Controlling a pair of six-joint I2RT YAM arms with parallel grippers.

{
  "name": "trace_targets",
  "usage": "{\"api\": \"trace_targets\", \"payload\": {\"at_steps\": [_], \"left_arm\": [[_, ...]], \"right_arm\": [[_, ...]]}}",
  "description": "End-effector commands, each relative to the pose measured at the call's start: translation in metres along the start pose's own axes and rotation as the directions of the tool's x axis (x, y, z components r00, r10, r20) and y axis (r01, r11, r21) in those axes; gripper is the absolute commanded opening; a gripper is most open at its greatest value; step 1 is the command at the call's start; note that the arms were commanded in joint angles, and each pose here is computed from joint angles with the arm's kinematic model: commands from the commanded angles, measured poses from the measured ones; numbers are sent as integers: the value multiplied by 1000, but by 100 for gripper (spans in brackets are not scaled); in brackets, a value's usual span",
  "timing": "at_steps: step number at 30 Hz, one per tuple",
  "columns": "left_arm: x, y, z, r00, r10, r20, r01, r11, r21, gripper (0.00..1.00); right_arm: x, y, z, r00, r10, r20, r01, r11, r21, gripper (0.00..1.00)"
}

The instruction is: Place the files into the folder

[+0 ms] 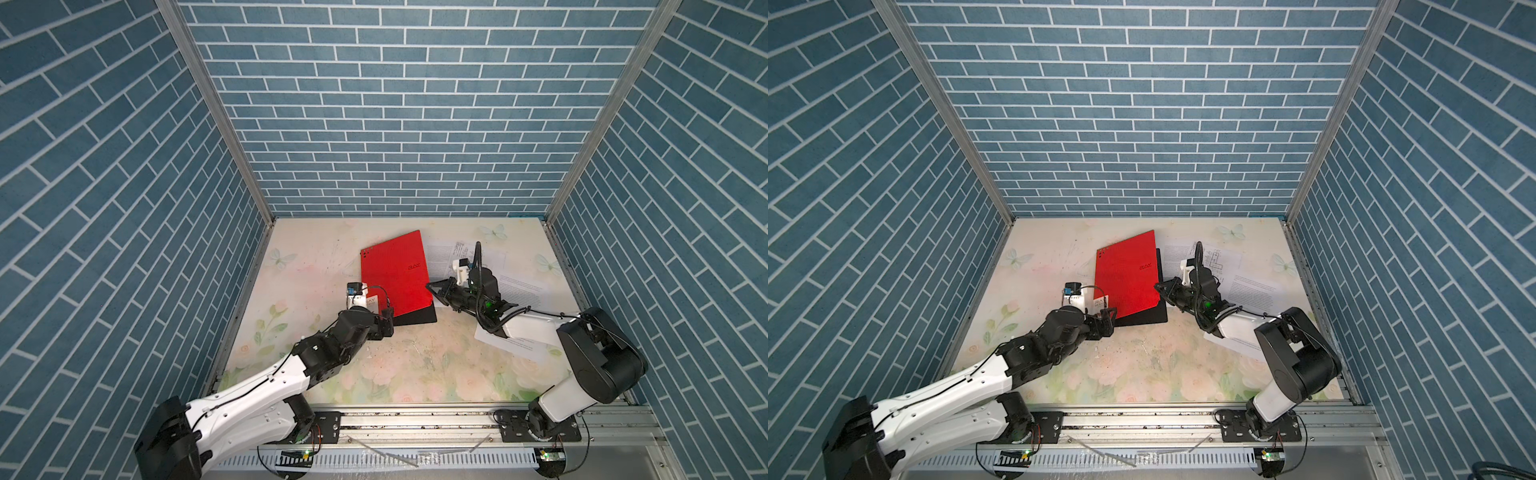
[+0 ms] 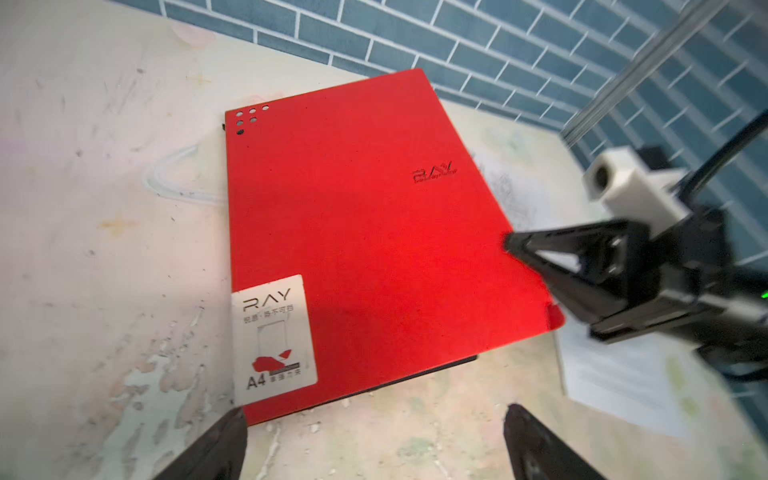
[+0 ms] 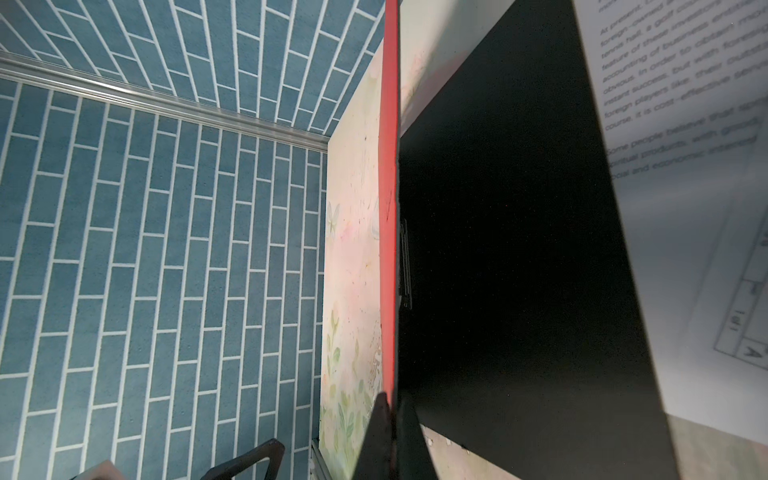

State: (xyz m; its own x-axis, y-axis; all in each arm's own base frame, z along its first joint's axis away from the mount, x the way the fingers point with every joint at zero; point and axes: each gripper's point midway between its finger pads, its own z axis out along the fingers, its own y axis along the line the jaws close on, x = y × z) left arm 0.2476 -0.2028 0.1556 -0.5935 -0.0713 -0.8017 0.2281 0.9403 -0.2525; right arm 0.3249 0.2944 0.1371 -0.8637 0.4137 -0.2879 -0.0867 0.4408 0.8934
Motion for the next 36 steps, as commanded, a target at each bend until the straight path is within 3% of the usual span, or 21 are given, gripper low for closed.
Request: {"api": "trace_targets", "payload": {"at_steps": [1,7,11,15,21,27,36], "left_arm": [[13,8,4,919,385,-86,-393,911,-126,98],[26,-32,20,740,670,-61,-672,734,-96,100],[34,-49,31,666,745,-46,-745,660,-95,100],[35,-56,44,637,770,-41,-769,630,-113,100],[20,-65,66,611,789,-59,-777,584,-236,97],[12,-66,78,620,782,-70,-755,570,-325,87],[9,-64,81,618,784,-66,-749,561,-353,65]], "right_arm": [[-17,25,-6,996,-65,61,66,998,-19,2],[-20,26,-10,995,-64,75,64,998,3,2],[-21,29,-12,996,-51,73,50,999,16,3],[-24,38,-16,996,-41,80,41,999,4,3],[-22,46,-18,997,-25,70,26,999,-19,3],[-14,42,-19,998,-12,62,13,1000,-10,3],[-12,42,-24,998,-13,61,13,1000,-6,2]]}}
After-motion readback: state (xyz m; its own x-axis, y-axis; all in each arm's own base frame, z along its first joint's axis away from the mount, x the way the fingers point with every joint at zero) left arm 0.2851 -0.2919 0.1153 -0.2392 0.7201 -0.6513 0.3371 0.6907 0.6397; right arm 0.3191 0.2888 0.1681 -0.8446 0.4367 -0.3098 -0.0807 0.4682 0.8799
